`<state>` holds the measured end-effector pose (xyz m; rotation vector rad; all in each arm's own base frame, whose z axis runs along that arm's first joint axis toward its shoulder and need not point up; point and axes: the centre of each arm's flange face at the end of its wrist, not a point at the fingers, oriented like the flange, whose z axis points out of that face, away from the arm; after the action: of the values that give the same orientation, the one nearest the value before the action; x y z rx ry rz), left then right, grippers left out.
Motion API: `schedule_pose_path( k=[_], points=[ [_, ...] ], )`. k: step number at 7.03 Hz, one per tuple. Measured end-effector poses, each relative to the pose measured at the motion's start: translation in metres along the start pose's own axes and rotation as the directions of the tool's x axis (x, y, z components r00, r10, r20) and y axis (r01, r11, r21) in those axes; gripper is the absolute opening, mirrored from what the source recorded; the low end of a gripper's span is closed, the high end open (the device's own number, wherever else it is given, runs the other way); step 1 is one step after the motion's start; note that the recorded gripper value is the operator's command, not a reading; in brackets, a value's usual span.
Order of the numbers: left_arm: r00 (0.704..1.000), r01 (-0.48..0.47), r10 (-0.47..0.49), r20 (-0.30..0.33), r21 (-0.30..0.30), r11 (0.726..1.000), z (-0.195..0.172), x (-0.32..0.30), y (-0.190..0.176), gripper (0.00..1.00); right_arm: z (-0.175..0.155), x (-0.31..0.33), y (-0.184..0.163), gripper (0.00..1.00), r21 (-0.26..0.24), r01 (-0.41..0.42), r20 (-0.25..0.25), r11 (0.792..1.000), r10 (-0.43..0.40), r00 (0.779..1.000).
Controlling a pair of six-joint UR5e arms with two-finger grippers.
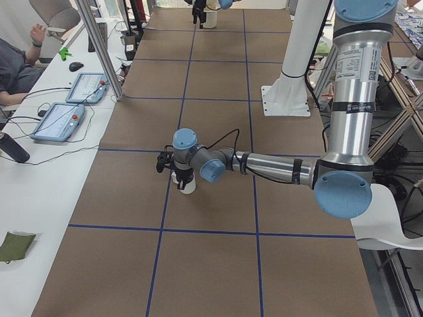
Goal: Left arm hands cup to right arm to dump lemon
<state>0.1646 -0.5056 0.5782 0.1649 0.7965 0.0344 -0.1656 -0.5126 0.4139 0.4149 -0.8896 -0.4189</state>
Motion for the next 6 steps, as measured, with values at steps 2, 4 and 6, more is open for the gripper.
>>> schedule_pose_path(
  k=[2, 4, 6],
  points=[
    [1.0, 0.01, -0.01, -0.004, -0.007, 1.0, -0.025, 0.026, -0.009, 0.0, -0.002, -0.014, -0.02, 0.98, 0.027, 0.024, -0.01, 0.999, -0.024, 1.0],
    [0.997, 0.075, -0.075, -0.003, -0.005, 0.997, -0.074, 0.085, -0.04, 0.0, 0.008, -0.046, -0.045, 0.98, 0.103, 0.055, -0.057, 0.993, -0.05, 0.997],
    [0.97, 0.242, -0.242, -0.035, -0.012, 0.97, -0.119, 0.152, -0.075, 0.0, 0.04, -0.105, -0.063, 0.99, 0.2, 0.133, -0.092, 0.971, -0.117, 0.989]
  ],
)
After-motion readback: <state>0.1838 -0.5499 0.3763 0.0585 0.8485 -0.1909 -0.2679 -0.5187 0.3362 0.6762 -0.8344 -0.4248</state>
